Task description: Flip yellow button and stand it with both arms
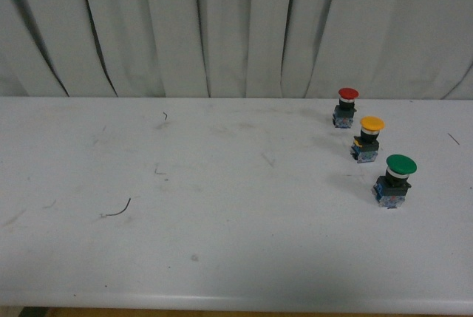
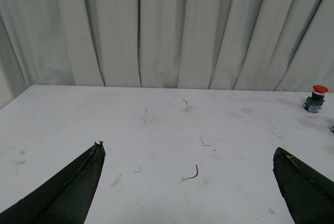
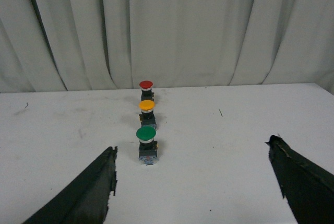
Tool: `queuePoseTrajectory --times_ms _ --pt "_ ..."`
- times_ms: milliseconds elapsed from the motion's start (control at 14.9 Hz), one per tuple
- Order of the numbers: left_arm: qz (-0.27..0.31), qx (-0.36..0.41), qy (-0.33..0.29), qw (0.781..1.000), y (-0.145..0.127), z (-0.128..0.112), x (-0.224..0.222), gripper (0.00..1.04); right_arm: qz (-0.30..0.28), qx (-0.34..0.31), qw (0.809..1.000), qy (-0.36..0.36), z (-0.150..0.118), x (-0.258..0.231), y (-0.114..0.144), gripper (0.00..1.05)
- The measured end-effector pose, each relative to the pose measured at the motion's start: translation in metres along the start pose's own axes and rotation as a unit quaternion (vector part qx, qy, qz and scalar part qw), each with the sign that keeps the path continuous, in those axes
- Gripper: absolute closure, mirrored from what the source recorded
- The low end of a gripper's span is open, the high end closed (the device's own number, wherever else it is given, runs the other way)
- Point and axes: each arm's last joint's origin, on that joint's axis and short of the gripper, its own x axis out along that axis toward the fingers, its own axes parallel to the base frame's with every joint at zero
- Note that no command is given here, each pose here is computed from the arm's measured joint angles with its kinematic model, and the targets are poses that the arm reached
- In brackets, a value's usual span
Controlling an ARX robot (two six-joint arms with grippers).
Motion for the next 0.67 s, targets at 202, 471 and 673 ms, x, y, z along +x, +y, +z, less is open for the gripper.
queuePoseTrajectory --times_ms 202,471,673 --pt "0.0 0.0 0.0 1.0 0.0 0.0 0.0 0.07 0.0 0.0 1.0 0.0 0.0 0.0 0.0 0.07" --pt "0.0 0.0 0.0 1.0 0.0 0.0 0.0 0.07 0.0 0.0 1.0 0.0 0.0 0.0 0.0 0.06" --pt "0.0 0.0 0.0 1.0 0.0 0.0 0.0 0.07 0.0 0.0 1.0 0.0 0.0001 0.0 0.0 0.06"
